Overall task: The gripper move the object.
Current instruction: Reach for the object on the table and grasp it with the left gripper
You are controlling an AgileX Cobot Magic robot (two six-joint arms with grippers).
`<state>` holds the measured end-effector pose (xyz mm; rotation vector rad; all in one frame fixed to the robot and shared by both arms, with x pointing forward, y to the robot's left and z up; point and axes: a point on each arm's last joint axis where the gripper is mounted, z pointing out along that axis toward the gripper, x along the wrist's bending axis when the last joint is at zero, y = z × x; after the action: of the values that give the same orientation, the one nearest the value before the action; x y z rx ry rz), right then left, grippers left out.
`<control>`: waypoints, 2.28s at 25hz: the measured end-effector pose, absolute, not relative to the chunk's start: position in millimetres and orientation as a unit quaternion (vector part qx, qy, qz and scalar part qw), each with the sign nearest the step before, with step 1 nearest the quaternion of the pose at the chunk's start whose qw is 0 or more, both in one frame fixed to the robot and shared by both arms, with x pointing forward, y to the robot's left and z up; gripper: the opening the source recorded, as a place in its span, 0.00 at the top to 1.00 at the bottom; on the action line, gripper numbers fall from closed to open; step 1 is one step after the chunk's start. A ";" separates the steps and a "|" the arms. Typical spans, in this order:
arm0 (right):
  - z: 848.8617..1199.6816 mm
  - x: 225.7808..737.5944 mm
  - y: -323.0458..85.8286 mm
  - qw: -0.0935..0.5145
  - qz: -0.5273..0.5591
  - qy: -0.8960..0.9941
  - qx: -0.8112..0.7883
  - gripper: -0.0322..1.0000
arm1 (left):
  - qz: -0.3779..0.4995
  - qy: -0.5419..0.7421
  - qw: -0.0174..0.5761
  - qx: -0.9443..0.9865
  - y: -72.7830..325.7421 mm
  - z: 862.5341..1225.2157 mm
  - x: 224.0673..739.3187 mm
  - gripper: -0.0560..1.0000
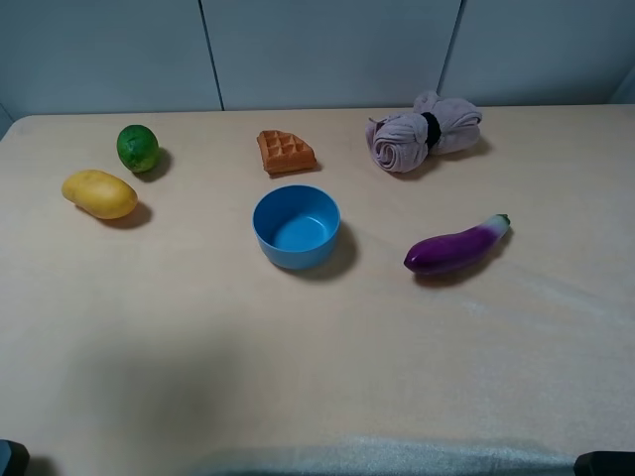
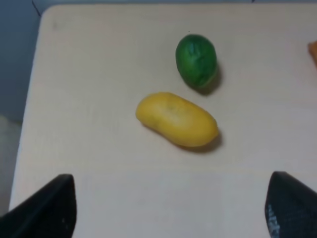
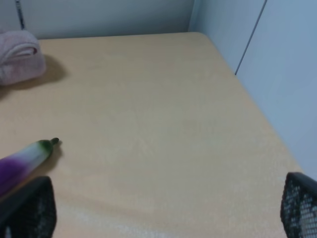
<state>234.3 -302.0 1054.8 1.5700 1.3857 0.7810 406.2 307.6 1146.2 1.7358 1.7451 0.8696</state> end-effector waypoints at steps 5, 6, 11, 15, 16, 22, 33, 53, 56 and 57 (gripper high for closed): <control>1054.8 234.3 -302.0 0.438 0.314 0.557 0.632 0.30 | 0.297 0.655 0.236 0.654 307.2 1144.7 455.1 0.16; 1054.8 234.3 -302.0 0.438 0.314 0.557 0.632 0.30 | 0.292 0.656 0.230 0.657 307.1 1142.4 463.8 0.16; 1054.8 234.3 -302.0 0.438 0.314 0.557 0.632 0.30 | 0.281 0.658 0.221 0.663 306.5 1130.0 501.8 0.16; 1054.8 234.3 -302.0 0.438 0.314 0.557 0.632 0.30 | 0.261 0.666 0.203 0.669 306.0 1113.6 534.7 0.16; 1054.8 234.3 -302.0 0.438 0.314 0.557 0.632 0.30 | 0.256 0.669 0.199 0.669 306.0 1110.1 542.2 0.16; 1054.8 234.3 -302.0 0.438 0.314 0.557 0.632 0.30 | 0.235 0.678 0.179 0.673 305.6 1091.4 592.5 0.16; 1054.8 234.3 -302.0 0.438 0.314 0.557 0.632 0.30 | 0.189 0.702 0.139 0.672 305.0 1035.1 649.0 0.16; 1054.8 234.3 -302.0 0.438 0.314 0.557 0.632 0.30 | 0.140 0.751 0.118 0.634 288.2 956.2 679.1 0.16; 1054.8 234.3 -302.0 0.438 0.314 0.557 0.632 0.30 | 0.138 0.754 0.117 0.631 287.5 948.1 684.5 0.16; 1054.8 234.3 -302.0 0.438 0.314 0.557 0.632 0.30 | 0.137 0.756 0.118 0.629 287.4 946.3 686.6 0.16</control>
<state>234.3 -302.0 1054.8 1.5700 1.3857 0.7810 686.6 287.4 946.3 1.8404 2.2123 0.4018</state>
